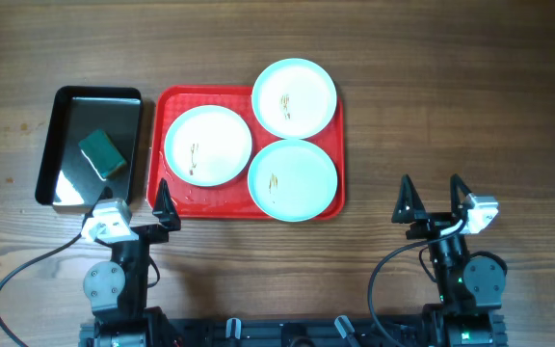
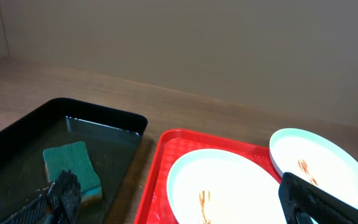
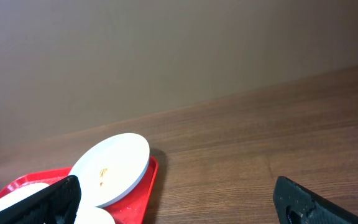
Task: Clean dirty plates on tray and stack at the side
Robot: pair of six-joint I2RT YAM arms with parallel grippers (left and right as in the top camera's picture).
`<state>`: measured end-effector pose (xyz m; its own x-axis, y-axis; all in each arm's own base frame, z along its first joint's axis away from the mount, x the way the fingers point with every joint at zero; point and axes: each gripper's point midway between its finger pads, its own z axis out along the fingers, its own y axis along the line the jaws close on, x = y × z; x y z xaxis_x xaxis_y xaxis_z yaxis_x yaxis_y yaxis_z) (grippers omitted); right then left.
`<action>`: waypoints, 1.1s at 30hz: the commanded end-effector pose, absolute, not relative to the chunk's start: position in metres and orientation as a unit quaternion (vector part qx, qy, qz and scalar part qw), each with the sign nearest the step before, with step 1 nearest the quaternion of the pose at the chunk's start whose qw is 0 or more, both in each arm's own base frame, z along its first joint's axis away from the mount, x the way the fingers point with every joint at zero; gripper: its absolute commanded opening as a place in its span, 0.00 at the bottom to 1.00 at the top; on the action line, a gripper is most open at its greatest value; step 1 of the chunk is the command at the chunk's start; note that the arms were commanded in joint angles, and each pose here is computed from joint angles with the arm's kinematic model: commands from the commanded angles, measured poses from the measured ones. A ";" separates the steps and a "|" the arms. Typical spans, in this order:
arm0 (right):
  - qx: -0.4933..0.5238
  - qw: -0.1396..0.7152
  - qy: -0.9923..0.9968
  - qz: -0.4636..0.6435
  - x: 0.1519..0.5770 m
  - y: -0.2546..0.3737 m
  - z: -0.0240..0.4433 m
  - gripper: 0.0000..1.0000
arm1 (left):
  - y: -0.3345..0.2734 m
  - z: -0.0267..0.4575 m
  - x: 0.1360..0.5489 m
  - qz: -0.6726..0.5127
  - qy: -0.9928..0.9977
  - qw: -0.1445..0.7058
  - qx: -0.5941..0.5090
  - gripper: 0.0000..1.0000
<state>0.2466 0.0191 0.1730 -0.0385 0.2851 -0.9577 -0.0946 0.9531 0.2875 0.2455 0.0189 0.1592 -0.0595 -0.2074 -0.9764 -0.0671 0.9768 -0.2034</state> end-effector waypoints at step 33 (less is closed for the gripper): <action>0.081 0.692 0.706 0.124 0.247 0.012 0.173 1.00 | 0.017 0.156 0.246 -0.049 0.729 0.678 -0.084 1.00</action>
